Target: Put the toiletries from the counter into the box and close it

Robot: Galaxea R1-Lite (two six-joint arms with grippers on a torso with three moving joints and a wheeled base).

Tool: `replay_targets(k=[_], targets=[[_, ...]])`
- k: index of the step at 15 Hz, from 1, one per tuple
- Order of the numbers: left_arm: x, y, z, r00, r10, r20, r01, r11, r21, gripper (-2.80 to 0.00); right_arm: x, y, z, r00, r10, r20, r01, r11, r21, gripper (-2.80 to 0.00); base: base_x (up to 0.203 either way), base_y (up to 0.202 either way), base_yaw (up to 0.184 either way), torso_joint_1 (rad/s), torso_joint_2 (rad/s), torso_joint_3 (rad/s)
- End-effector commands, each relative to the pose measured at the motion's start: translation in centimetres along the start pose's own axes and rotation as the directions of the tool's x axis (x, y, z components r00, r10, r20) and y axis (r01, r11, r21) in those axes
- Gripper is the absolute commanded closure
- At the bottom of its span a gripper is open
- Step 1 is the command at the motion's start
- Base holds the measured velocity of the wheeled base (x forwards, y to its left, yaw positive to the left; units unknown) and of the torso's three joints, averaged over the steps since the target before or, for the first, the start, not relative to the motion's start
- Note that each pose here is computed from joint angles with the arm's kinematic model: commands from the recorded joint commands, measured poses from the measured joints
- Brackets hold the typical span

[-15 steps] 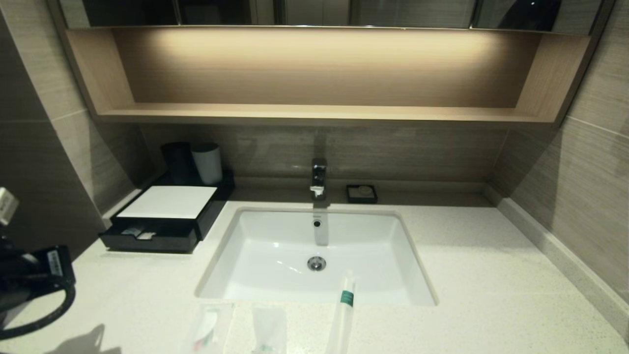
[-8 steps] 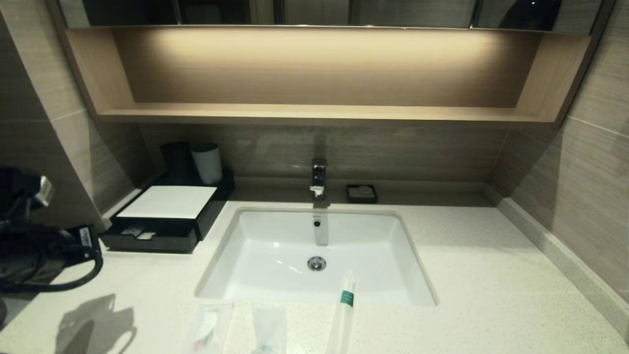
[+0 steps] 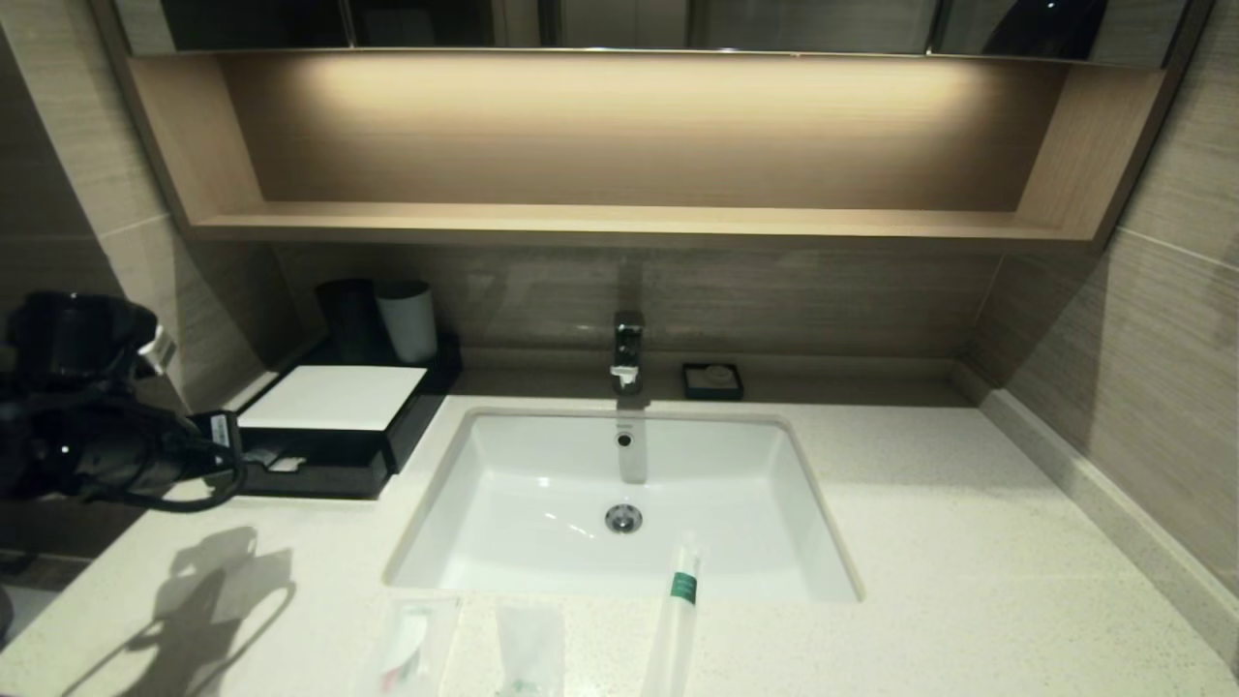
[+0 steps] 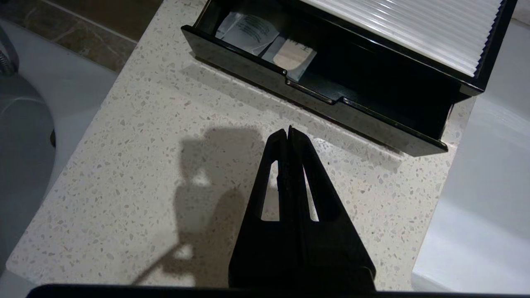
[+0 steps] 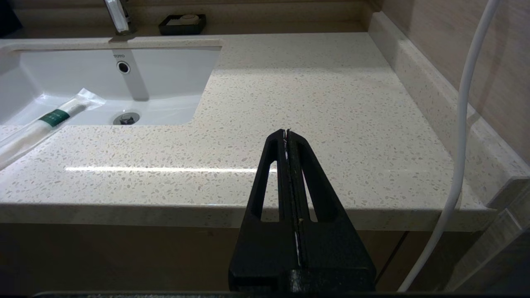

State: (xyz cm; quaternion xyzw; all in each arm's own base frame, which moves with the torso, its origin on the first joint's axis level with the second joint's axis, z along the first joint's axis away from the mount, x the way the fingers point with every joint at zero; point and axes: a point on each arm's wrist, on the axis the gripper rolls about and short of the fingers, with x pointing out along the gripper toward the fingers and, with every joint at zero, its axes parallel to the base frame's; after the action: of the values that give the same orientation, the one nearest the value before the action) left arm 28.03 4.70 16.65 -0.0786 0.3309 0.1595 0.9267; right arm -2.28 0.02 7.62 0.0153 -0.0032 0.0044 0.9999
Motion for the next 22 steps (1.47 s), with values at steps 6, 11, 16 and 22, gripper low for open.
replay_targets(k=[6, 11, 16, 22], targets=[[3.9, -0.9, 1.8, 0.998, 0.007, -0.064, -0.007, 1.000, 0.008, 0.00, 0.0, 0.0, 0.0, 1.000, 0.000, -0.002, 0.000, 1.000, 0.000, 0.00, 0.000, 0.000, 0.000, 0.000, 0.00, 0.000], [5.2, -1.1, 2.0, 0.995, 0.012, -0.096, -0.011, 1.000, 0.014, 0.00, 0.0, 0.0, 0.0, 1.000, 0.000, -0.001, 0.000, 1.000, 0.000, 0.00, 0.000, 0.000, 0.000, 0.000, 0.00, 0.000], [6.5, -1.4, 1.9, 0.993, -0.028, -0.119, 0.029, 1.000, 0.005, 0.00, 0.0, 0.0, 0.0, 1.000, 0.000, 0.000, 0.000, 1.000, 0.000, 0.00, 0.000, 0.000, 0.000, 0.000, 0.00, 0.000], [7.6, -1.4, 2.2, 0.992, -0.044, -0.122, 0.044, 0.999, 0.000, 0.00, 0.0, 0.0, 0.0, 1.000, 0.000, 0.000, 0.000, 1.000, 0.000, 0.00, 0.000, 0.000, 0.000, 0.000, 0.00, 0.000]])
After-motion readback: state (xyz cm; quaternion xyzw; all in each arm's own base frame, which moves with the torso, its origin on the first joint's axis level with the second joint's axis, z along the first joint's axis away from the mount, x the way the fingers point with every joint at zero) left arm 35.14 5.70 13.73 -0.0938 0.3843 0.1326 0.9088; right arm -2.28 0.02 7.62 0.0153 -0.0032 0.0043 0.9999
